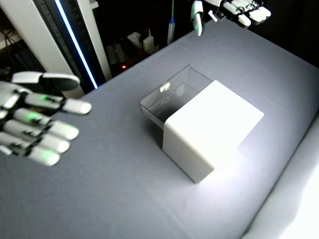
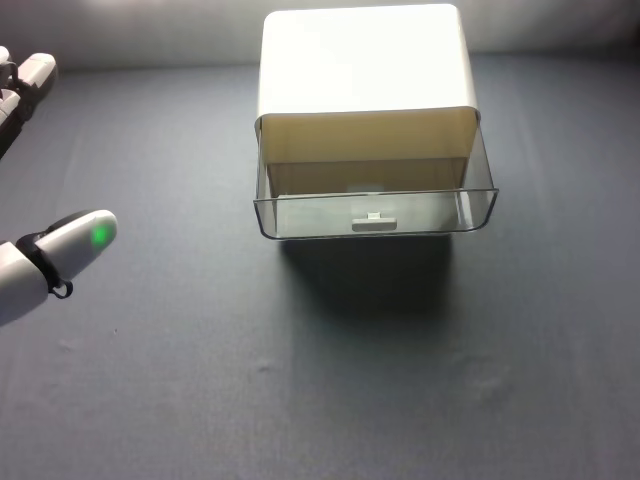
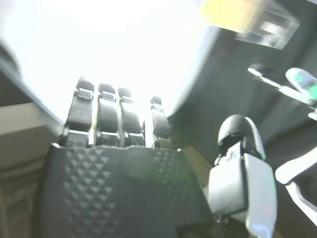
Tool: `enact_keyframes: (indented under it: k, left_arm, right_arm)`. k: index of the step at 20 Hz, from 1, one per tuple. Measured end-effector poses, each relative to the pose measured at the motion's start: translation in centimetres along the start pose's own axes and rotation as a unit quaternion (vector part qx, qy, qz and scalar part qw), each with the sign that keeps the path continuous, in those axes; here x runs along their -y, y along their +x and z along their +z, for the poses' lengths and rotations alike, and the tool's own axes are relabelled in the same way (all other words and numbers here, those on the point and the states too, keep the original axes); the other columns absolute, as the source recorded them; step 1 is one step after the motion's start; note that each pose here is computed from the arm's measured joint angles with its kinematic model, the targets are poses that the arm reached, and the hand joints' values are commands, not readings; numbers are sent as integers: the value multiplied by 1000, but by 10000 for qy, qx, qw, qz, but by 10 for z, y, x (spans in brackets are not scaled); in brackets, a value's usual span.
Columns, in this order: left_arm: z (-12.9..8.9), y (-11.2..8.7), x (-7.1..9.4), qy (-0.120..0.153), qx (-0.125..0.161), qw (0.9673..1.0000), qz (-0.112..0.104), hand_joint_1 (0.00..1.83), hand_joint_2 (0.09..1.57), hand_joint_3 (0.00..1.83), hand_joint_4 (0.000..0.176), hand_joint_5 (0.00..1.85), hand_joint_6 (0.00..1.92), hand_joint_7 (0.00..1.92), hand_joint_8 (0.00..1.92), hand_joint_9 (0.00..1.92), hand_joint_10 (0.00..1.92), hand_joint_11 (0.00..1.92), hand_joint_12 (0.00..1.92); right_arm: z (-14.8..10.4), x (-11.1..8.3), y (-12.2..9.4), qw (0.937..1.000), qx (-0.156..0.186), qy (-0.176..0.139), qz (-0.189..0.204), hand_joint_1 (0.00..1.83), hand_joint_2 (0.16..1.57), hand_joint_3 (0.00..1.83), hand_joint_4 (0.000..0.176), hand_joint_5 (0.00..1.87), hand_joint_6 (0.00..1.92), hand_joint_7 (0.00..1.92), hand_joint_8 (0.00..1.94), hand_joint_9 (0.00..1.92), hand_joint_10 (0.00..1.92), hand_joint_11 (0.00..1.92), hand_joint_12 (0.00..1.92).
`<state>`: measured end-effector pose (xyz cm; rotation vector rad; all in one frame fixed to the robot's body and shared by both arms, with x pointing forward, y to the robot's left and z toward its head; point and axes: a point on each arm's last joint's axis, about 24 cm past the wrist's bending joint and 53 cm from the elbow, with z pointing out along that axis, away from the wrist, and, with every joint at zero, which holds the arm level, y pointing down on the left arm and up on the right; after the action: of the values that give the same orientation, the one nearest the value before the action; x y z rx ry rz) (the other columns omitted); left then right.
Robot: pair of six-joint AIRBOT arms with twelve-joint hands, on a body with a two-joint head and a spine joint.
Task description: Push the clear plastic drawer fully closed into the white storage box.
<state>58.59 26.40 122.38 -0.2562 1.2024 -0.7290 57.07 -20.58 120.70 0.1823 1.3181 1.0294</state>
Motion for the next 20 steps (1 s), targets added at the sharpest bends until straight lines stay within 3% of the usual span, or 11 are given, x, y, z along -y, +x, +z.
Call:
enact_keyframes:
  k: [1,4,7,8,10,12,15,16,17,18,20]
  left_arm:
    - [-1,1,-1,-26,14,10000,-22,0,1097,72,137,0,0,0,0,0,0,0,0]
    - [-1,0,-1,-14,27,10000,-28,0,1111,75,148,0,0,0,0,0,0,0,0]
    - [-2,-1,-5,-96,62,9999,-20,0,1125,76,133,0,0,0,0,0,0,0,0]
    - [-2,-2,-6,-113,71,9999,-19,0,1113,69,133,0,0,0,0,0,0,0,0]
    - [-2,-2,-5,-99,65,9999,-20,0,1108,64,131,0,0,0,0,0,0,0,0]
    - [-2,-2,-5,-102,61,9999,-16,0,1114,65,117,0,0,0,0,0,0,0,0]
    - [-2,-2,-6,-124,64,9999,-19,0,1110,59,146,0,0,0,0,0,0,0,0]
    - [-2,-1,-6,-124,60,9999,-19,0,1106,56,146,0,0,0,0,0,0,0,0]
    - [-3,-2,-7,-127,60,9999,-18,0,1108,56,153,0,0,0,0,0,0,0,0]
    - [-3,-1,-7,-135,51,9999,-15,0,1110,54,148,0,0,0,0,0,0,0,0]
    - [-4,-1,-9,-155,40,9999,-6,0,1109,53,151,0,0,0,0,0,0,0,0]
  right_arm:
    - [3,-2,11,9999,-144,-38,67,0,1031,0,131,0,0,0,0,0,0,0,0]
    - [13,-13,51,9962,-746,-280,352,0,1049,0,120,15,6,0,0,0,0,0,0]
    - [18,-35,80,9888,-1300,-622,395,111,1013,0,162,34,6,0,0,0,0,0,0]
    - [20,-42,87,9859,-1427,-741,454,21,1016,0,94,34,5,0,0,0,0,0,0]
    - [21,-58,108,9769,-1791,-1012,583,0,1021,0,117,37,5,0,0,0,0,0,0]
    - [21,-72,118,9702,-2000,-1233,586,0,1033,0,102,91,22,0,0,0,0,0,0]
    - [20,-92,130,9574,-2348,-1585,556,26,1005,0,120,110,0,0,0,0,0,0,0]
    - [16,-99,138,9518,-2504,-1710,471,4,957,0,165,21,0,0,0,0,0,0,0]
    - [14,-101,143,9497,-2578,-1718,465,0,970,0,174,17,5,0,0,0,0,0,0]
    - [13,-101,144,9489,-2617,-1708,443,0,1030,11,143,76,3,0,0,0,0,0,0]
    - [15,-99,143,9494,-2618,-1653,517,0,1041,15,138,77,3,0,0,0,0,0,0]
